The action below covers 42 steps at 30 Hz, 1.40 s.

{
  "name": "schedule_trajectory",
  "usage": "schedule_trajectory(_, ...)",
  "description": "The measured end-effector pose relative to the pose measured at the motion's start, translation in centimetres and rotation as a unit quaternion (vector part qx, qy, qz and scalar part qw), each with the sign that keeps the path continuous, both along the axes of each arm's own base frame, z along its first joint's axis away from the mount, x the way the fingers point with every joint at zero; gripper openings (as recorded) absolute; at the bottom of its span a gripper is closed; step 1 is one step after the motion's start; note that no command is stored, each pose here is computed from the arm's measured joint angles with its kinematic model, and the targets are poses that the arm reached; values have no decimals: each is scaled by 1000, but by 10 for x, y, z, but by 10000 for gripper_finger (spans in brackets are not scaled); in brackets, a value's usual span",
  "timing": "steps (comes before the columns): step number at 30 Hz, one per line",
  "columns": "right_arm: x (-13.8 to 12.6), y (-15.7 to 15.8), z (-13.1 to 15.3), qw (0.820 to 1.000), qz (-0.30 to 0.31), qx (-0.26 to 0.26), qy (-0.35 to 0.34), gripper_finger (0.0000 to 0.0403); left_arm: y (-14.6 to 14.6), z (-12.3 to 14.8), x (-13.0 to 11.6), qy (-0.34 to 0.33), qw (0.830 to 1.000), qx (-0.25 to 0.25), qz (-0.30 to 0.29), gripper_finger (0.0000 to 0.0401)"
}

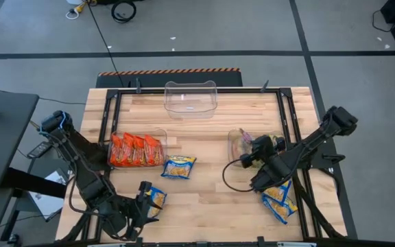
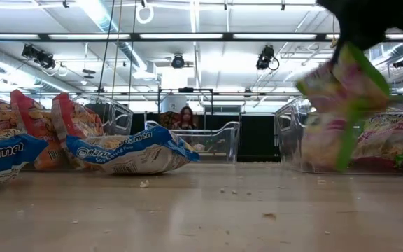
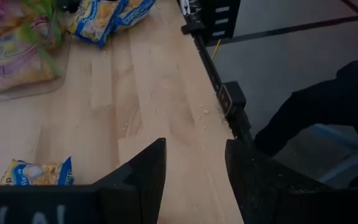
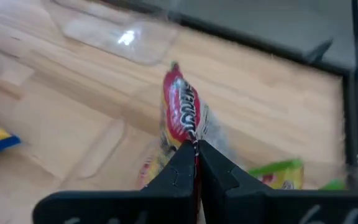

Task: Sort Maruchan noodles
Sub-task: Put the green noodle from the bottom into the middle right transparent bin

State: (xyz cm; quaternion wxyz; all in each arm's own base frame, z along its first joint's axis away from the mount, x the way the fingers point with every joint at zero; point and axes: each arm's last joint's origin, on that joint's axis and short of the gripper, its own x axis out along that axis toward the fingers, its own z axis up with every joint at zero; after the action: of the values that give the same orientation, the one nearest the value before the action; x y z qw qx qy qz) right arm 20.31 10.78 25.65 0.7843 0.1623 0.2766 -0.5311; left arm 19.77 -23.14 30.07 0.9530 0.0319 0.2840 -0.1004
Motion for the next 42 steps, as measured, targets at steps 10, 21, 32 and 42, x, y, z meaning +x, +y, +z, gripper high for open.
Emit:
schedule_trajectory(10, -16, -12, -25, 997, 2, 27, -79, 10, 14, 1, 17, -9, 1000, 14, 23, 169)
schedule_trajectory(21, 7, -14, -31, 990, 6, 6, -138, 10, 27, 1, 30, 5, 999, 3, 33, 169)
schedule_trajectory(32, 23, -9, -45, 990, 31, 95, -95, 78, 25, 0, 29, 20, 1000, -12, 5, 169)
schedule_trajectory(42, 8, -23, 1, 982, 108, 155, 20, 154, 25, 0, 29, 19, 1000, -14, 5, 169)
